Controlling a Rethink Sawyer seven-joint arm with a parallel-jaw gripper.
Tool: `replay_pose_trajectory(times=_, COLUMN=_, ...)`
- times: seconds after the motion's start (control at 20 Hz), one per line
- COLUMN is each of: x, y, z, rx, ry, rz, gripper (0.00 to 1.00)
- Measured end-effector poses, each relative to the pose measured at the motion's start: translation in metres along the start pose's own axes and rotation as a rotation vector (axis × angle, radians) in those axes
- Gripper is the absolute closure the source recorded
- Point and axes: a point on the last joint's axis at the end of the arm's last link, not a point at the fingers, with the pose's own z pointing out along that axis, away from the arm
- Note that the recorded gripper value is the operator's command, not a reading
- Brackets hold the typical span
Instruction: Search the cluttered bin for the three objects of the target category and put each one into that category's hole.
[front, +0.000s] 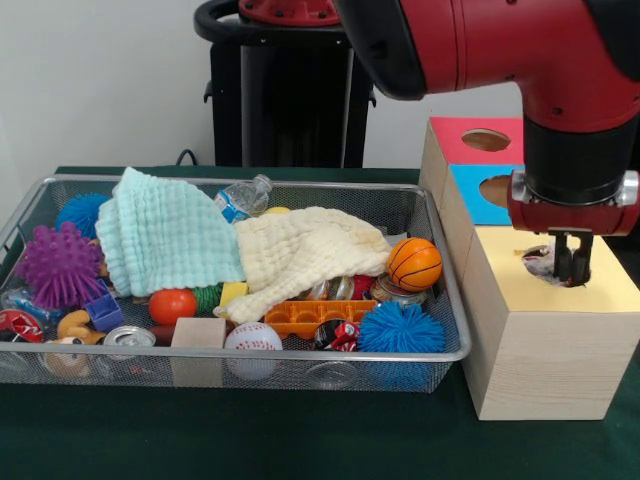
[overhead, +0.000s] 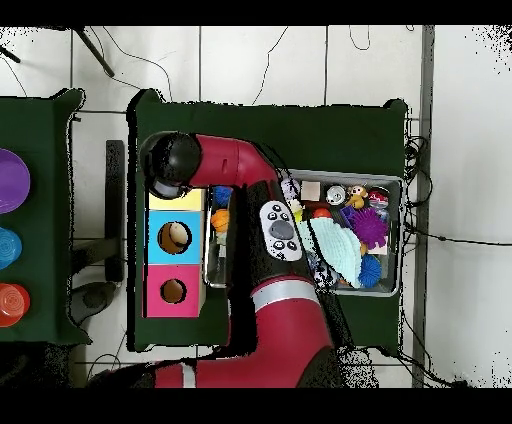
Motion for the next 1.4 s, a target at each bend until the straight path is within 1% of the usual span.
replay_pose_trajectory(times=0.05, x=0.0, y=-0.001, z=0.005, rx=0.0, ry=-0.002, rz=0.001, gripper=1.0)
replay_pose_trajectory(times=0.2, x=0.001, y=-0.001, z=0.008, rx=0.0, ry=-0.003, rz=0.0, gripper=1.0)
replay_pose_trajectory(times=0.35, x=0.002, y=0.002, z=0.009, rx=0.001, ry=-0.004, rz=-0.005, gripper=1.0)
replay_pose_trajectory(times=0.7, x=0.014, y=0.013, z=0.008, rx=0.01, ry=-0.003, rz=-0.03, gripper=1.0)
replay_pose_trajectory(times=1.05, x=0.023, y=0.011, z=-0.002, rx=0.016, ry=0.0, rz=-0.032, gripper=1.0)
replay_pose_trajectory(times=1.25, x=0.021, y=0.003, z=-0.006, rx=0.014, ry=0.003, rz=-0.019, gripper=1.0)
replay_pose_trajectory(times=1.4, x=0.019, y=0.003, z=-0.012, rx=0.005, ry=0.003, rz=-0.014, gripper=1.0)
